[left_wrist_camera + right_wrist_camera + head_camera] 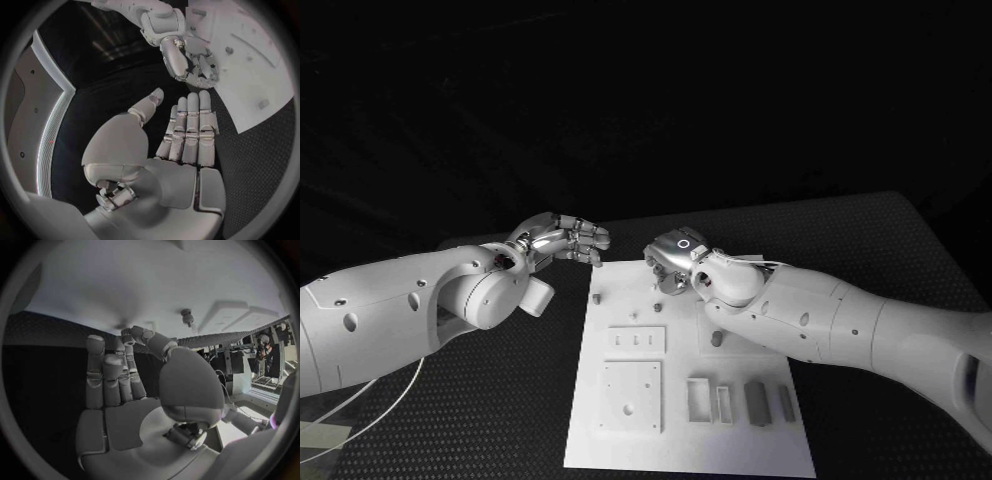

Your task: Assemble the parts on the task board

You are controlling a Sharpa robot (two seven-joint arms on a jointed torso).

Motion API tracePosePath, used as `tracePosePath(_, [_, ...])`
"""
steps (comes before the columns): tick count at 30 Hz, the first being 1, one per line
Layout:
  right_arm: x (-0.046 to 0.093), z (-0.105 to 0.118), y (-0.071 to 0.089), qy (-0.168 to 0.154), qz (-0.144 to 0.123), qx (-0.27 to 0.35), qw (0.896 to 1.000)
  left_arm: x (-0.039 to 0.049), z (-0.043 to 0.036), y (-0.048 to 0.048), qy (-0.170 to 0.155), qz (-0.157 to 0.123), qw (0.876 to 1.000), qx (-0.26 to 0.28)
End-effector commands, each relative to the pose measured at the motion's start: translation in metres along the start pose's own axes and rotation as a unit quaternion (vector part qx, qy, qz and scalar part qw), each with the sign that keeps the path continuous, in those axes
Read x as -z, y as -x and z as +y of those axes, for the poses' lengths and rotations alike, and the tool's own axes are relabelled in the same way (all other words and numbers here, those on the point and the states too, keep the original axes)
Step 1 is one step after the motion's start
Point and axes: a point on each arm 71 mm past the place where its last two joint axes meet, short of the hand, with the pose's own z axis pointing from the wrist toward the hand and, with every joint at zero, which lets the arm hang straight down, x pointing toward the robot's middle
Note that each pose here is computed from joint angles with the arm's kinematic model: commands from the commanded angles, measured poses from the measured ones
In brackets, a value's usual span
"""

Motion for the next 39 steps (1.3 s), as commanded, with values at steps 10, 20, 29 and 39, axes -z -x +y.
tracePosePath(10, [0.001, -0.003, -0.002, -0.007, 0.008, -0.011, 1.0, -0.0002, -0.0023, 0.0002, -0.005, 0.002, 1.0, 0.002])
tracePosePath(20, [0.003, -0.002, 0.0, -0.007, -0.003, -0.022, 1.0, -0.0001, -0.002, 0.0016, -0.005, 0.0, 1.0, 0.001])
tracePosePath(29, [0.007, -0.003, 0.005, -0.006, -0.019, -0.029, 0.999, 0.0003, -0.0018, 0.0026, -0.005, -0.001, 1.0, 0.001])
tracePosePath(39, [0.012, -0.009, 0.01, -0.013, -0.04, -0.036, 0.998, 0.0014, -0.0011, 0.0063, -0.004, -0.006, 1.0, 0.0])
